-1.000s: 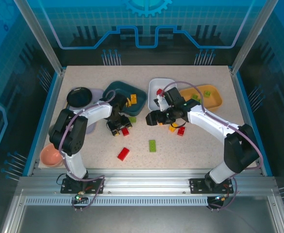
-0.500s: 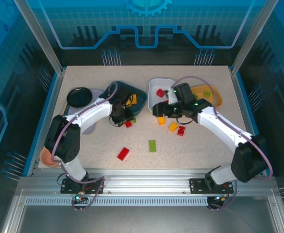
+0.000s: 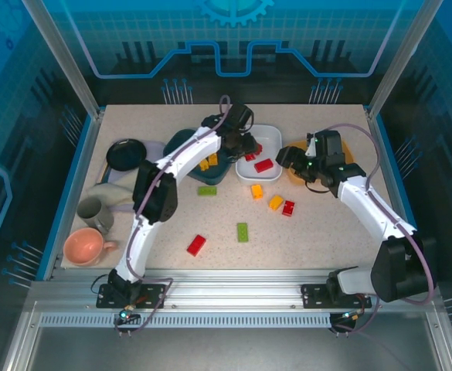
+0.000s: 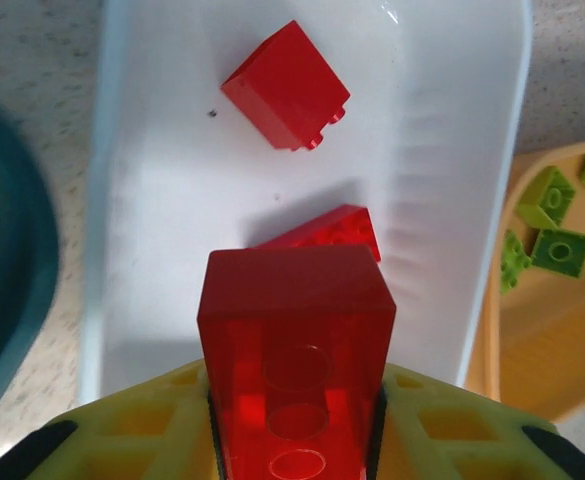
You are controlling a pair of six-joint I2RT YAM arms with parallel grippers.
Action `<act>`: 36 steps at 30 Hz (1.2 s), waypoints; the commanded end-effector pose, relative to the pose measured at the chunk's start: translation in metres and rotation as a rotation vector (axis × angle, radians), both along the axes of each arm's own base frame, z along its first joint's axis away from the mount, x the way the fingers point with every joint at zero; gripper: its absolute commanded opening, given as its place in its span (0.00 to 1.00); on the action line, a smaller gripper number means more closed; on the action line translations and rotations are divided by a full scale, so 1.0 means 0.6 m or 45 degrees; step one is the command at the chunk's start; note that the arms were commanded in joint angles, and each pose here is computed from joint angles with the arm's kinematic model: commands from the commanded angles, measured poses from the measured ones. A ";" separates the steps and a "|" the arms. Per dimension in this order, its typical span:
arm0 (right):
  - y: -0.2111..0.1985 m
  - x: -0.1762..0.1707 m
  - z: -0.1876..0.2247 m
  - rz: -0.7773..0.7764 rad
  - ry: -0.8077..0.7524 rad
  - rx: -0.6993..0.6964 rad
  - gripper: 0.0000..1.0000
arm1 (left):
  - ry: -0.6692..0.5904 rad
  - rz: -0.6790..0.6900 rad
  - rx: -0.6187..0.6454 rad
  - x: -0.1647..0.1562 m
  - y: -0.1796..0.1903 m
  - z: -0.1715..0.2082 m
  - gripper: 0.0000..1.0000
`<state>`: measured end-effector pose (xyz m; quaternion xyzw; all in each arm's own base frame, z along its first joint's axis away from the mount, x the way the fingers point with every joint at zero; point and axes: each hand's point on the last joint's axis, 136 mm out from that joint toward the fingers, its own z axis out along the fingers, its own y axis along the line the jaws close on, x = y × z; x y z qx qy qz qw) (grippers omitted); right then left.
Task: Sort the legos into containers by color
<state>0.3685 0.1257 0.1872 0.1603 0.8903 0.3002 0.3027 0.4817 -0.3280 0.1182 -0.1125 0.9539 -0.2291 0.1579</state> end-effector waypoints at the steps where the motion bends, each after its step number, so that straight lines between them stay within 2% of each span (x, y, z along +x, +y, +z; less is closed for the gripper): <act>1: -0.012 0.002 0.022 -0.043 -0.035 0.037 0.73 | 0.035 -0.026 0.064 0.005 -0.002 -0.021 0.37; 5: -0.011 -0.009 0.017 -0.033 -0.020 0.039 0.73 | 0.019 -0.032 0.036 0.029 -0.018 -0.043 0.42; 10: -0.017 -0.025 0.004 -0.031 0.012 0.006 0.74 | 0.013 -0.029 0.001 0.038 -0.026 -0.032 0.65; 13: -0.021 -0.033 0.004 -0.005 0.016 -0.056 0.74 | -0.025 -0.029 -0.028 0.035 -0.027 0.009 0.71; 19: -0.012 -0.062 -0.006 0.172 0.081 -0.342 0.71 | -0.098 -0.024 -0.091 0.000 -0.021 0.117 0.73; 21: 0.004 -0.080 -0.020 0.279 0.127 -0.478 0.69 | -0.121 -0.021 -0.115 -0.026 -0.010 0.153 0.73; 25: 0.038 -0.110 -0.043 0.419 0.154 -0.589 0.68 | -0.123 -0.008 -0.138 -0.087 0.028 0.175 0.73; 29: 0.072 -0.139 -0.051 0.543 0.125 -0.632 0.67 | -0.003 0.028 -0.105 -0.178 0.083 0.127 0.71; 32: 0.113 -0.171 -0.049 0.710 0.063 -0.614 0.67 | 0.118 0.062 -0.103 -0.248 0.117 0.076 0.69; 36: 0.142 -0.229 -0.063 0.904 0.046 -0.678 0.68 | 0.262 0.064 -0.112 -0.316 0.135 0.017 0.69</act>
